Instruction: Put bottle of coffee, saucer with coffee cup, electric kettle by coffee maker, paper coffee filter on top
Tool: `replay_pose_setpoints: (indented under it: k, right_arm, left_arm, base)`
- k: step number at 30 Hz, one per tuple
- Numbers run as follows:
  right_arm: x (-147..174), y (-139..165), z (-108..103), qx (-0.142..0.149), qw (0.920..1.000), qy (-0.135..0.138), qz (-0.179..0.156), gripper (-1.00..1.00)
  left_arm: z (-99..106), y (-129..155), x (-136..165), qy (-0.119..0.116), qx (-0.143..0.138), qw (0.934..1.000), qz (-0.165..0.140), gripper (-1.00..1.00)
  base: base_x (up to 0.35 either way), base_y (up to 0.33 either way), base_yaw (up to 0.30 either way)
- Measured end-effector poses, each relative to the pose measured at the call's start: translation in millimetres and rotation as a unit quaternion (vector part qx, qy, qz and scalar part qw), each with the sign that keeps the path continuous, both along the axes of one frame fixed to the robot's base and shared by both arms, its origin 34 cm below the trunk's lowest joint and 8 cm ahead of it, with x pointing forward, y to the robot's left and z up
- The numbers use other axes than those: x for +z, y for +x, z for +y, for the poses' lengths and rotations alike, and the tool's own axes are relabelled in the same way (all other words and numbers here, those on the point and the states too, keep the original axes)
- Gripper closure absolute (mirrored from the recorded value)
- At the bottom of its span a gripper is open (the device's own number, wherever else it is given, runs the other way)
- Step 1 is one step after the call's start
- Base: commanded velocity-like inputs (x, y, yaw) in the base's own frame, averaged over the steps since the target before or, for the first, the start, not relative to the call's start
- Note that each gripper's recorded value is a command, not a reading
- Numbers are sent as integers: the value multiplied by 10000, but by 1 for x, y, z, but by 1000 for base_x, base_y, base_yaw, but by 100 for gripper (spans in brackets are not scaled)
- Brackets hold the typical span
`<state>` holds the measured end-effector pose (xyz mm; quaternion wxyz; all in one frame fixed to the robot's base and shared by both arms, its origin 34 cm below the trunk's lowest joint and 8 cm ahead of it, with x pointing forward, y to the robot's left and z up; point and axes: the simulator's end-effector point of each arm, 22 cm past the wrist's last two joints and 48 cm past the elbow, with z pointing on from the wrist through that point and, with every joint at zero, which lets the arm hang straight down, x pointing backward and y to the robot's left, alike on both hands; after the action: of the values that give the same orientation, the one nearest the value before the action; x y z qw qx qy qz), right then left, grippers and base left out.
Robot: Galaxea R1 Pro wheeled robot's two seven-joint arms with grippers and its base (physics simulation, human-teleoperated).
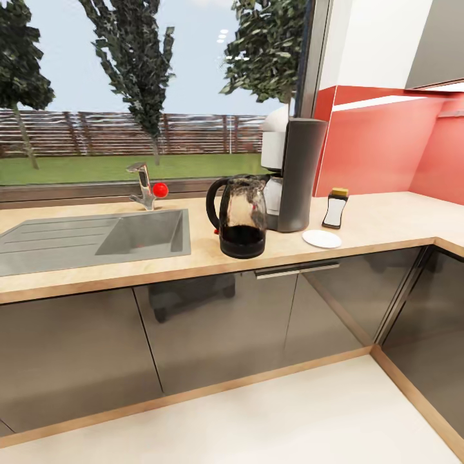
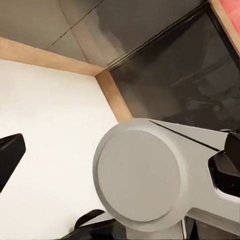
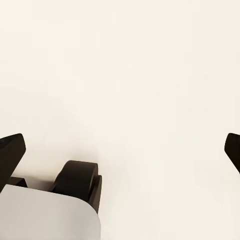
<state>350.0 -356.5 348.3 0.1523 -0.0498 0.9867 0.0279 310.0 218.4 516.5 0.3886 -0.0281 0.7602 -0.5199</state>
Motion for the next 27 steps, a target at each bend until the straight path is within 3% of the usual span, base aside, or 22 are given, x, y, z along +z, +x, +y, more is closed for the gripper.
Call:
replay_pose_setpoints:
  k: [14, 27]
  right_arm:
    - [0, 0, 0, -6, 10000, 1, -1, -100]
    - [0, -1, 0, -9, 10000, 0, 6, -100]
  left_arm:
    - [15, -14, -9, 28, 521, 9982, 286, -100]
    - [15, -18, -10, 2, 586, 9977, 339, -100]
  base:
    - [0, 0, 0]
    - [0, 0, 0]
